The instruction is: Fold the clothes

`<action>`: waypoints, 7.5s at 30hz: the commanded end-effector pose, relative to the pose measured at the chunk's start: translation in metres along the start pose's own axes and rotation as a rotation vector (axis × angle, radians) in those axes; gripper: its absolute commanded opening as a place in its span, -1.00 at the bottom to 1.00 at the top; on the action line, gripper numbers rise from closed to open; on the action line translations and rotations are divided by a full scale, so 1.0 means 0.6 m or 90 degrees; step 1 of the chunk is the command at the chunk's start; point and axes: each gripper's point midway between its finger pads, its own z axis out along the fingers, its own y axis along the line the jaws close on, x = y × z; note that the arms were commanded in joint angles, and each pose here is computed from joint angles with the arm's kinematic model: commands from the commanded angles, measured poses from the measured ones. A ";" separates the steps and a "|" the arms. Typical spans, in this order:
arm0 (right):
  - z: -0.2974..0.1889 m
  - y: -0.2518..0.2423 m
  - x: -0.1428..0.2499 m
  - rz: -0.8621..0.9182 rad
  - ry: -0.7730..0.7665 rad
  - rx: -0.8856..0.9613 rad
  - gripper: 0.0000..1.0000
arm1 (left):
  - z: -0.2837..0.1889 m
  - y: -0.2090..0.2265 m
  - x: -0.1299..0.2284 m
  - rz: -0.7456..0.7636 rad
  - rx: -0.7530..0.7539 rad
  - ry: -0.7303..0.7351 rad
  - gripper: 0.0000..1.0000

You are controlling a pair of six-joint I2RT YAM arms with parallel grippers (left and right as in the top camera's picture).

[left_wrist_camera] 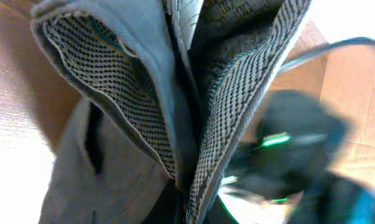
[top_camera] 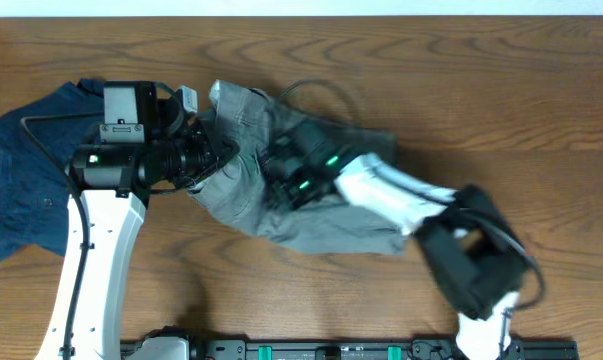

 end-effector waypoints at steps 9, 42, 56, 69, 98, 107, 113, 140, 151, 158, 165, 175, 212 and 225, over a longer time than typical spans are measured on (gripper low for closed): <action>-0.209 -0.287 0.092 0.184 0.082 0.319 0.12 | -0.002 -0.008 -0.004 0.000 0.006 -0.002 -0.88; -0.258 -0.344 0.157 0.375 0.006 0.413 0.13 | 0.173 -0.168 0.069 0.153 0.052 0.015 -0.10; -0.296 -0.124 0.055 0.149 -0.084 0.056 0.21 | 0.267 -0.049 -0.085 0.212 -0.115 -0.146 -0.10; -0.125 -0.141 0.243 0.210 0.162 0.137 0.16 | 0.392 0.123 -0.005 0.161 -0.265 0.031 -0.11; -0.335 -0.258 0.017 0.152 -0.246 0.320 0.96 | 0.211 -0.012 0.003 0.376 -0.154 0.020 0.52; -0.312 -0.239 0.095 0.214 -0.144 0.287 0.92 | 0.295 -0.051 -0.017 0.552 -0.033 0.013 1.00; -0.307 -0.239 0.104 0.220 -0.133 0.285 0.95 | 0.376 0.009 0.010 0.545 -0.030 0.093 0.96; -0.282 -0.273 0.133 0.255 -0.072 0.330 0.98 | 0.374 0.092 0.050 0.384 -0.019 0.223 -0.88; -0.283 -0.275 0.138 0.261 -0.066 0.331 0.98 | -0.002 0.140 -0.259 0.302 -0.253 -0.252 -0.87; -0.283 -0.275 0.138 0.260 -0.066 0.331 0.99 | -0.221 0.279 -0.297 0.132 -0.366 -0.407 -0.88; -0.283 -0.275 0.138 0.260 -0.065 0.331 0.99 | -0.295 0.422 -0.266 -0.130 -0.391 -0.458 -0.88; -0.283 -0.275 0.141 0.261 -0.061 0.331 0.99 | -0.324 0.456 -0.256 -0.252 -0.359 -0.501 0.42; -0.278 -0.263 0.169 0.271 -0.014 0.316 0.99 | -0.184 0.594 -0.318 -0.294 -0.206 -0.422 0.67; -0.270 -0.245 0.103 0.247 -0.107 0.244 0.98 | -0.154 0.374 -0.374 -0.044 -0.029 -0.412 0.96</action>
